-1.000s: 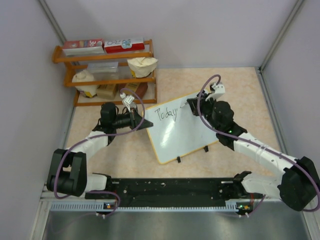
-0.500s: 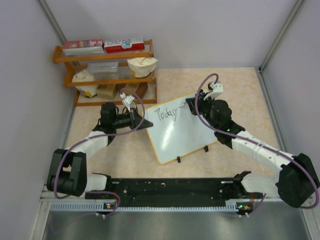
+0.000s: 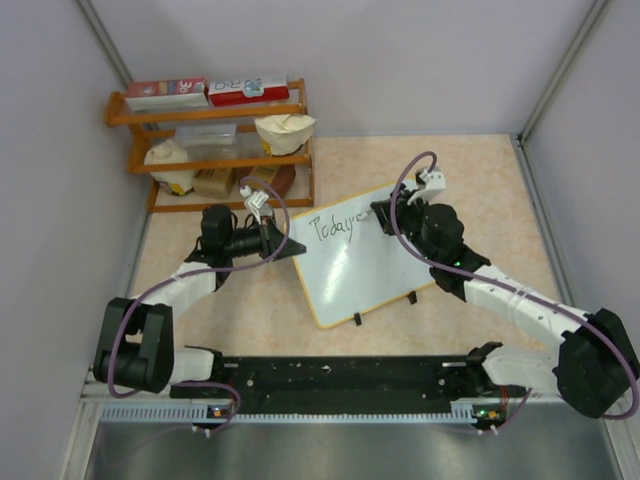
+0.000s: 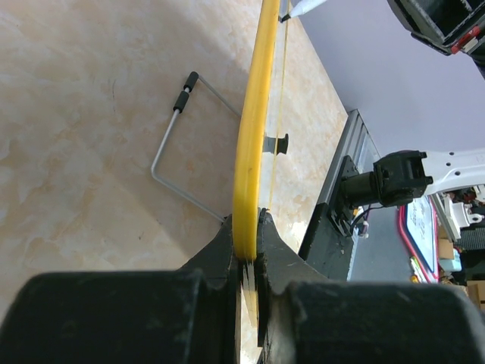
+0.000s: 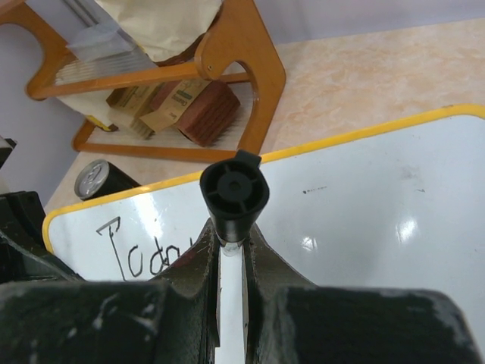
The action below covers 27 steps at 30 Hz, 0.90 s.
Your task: Write a sentence on the whiteboard
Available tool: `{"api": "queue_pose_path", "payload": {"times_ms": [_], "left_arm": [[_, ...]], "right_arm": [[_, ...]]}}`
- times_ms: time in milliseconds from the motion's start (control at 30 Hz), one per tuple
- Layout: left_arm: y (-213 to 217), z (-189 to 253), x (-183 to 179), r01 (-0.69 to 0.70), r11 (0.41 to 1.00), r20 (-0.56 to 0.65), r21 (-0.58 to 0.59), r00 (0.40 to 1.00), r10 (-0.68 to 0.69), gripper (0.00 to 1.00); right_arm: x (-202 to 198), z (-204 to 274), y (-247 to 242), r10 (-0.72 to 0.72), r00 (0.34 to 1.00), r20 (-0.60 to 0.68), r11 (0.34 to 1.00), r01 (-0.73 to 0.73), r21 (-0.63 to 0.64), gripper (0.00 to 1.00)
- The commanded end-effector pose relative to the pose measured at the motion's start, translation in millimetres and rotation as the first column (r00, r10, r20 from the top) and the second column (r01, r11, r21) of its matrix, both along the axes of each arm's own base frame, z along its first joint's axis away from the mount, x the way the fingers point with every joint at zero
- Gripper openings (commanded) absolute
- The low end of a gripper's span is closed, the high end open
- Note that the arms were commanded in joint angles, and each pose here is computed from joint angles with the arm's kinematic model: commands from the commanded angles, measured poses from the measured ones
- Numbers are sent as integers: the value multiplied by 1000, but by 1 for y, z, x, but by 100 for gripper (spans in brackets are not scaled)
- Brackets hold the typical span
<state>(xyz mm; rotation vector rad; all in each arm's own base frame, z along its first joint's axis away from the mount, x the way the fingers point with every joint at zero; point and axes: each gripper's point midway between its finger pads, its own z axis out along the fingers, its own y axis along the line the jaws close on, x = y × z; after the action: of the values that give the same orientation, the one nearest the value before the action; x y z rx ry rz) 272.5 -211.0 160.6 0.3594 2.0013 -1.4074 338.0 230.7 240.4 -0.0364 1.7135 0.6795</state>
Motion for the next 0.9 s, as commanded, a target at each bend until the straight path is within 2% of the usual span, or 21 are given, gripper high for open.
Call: {"api": "queue_pose_path", "payload": {"times_ms": [0,600,867], "left_arm": [[6,-23,2,-21,995,86,95,996,13,0],[6,-23,2,-21,995,86,96,996,12,0],[6,-24,2,-20,995,84,97,996,12,0]], "right_arm": [[-2,-16,-13,-46,998,-30,998,45,-32,0],[-13,-25,-13,-8,999,-49,999,6,-44,0],[-19,-19,0,68,997,-37,998,-68,-10,0]]}}
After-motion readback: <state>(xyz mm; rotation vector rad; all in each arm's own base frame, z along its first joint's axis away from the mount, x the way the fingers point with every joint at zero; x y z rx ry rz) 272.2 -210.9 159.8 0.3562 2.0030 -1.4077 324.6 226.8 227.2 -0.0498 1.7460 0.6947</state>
